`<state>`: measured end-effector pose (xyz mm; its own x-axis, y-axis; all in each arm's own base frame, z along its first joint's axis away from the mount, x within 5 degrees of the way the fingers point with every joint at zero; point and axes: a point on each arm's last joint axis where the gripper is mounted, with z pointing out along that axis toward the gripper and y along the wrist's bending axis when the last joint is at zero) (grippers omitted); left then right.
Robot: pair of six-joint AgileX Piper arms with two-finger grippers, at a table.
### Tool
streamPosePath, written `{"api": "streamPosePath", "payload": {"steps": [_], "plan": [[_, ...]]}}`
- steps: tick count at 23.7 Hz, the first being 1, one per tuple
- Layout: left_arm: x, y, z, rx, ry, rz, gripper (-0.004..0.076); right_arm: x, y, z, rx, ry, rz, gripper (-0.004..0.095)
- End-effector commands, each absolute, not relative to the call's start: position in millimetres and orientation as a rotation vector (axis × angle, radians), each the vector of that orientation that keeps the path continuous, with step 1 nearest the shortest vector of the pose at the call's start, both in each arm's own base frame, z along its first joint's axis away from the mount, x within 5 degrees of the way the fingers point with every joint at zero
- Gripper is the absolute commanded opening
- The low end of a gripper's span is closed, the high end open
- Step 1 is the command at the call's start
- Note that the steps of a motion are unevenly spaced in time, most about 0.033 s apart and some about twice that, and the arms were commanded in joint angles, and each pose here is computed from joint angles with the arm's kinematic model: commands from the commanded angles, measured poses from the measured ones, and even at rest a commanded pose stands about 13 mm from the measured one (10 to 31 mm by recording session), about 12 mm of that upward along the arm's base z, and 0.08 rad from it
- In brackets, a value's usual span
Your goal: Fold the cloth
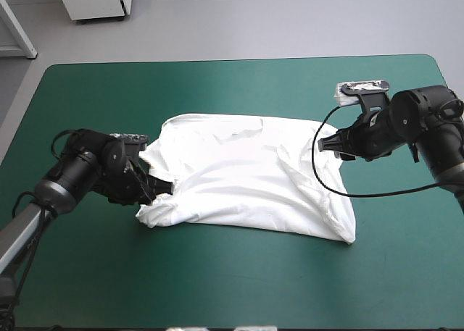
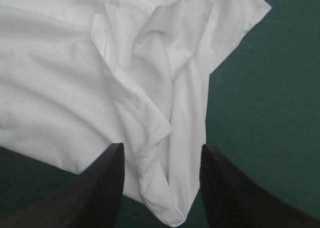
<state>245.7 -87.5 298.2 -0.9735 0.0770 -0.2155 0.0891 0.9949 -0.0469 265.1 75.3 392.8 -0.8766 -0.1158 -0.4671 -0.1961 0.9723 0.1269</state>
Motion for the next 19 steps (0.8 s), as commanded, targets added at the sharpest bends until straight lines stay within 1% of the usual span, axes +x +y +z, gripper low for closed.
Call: {"api": "streamPosePath", "payload": {"steps": [1,8,9,10,12,14,19], "plan": [[234.7,-96.2,295.7,0.106,2.872,-0.051,0.0284,253.5,71.2,411.8,-0.212,2.580,0.233,0.0459],[230.5,-94.4,267.6,0.058,2.876,-0.071,0.0291,253.9,70.3,411.6,-0.213,2.580,0.219,0.0458],[229.3,-93.9,263.1,0.047,2.879,-0.072,0.0303,253.9,70.3,411.6,-0.216,2.579,0.218,0.0458],[227.7,-93.9,254.6,0.039,2.874,-0.086,0.0342,253.9,70.3,411.6,-0.218,2.579,0.217,0.0458],[227.4,-94.7,247.1,0.031,2.872,-0.102,0.0384,253.9,70.3,411.6,-0.222,2.579,0.216,0.0458],[229.0,-95.2,240.5,-0.023,2.877,-0.105,0.0403,253.9,70.3,411.6,-0.222,2.579,0.216,0.0454],[240.7,-97.0,218.3,-0.070,2.927,-0.026,0.0403,253.9,70.3,411.6,-0.227,2.578,0.214,0.0359]]}}
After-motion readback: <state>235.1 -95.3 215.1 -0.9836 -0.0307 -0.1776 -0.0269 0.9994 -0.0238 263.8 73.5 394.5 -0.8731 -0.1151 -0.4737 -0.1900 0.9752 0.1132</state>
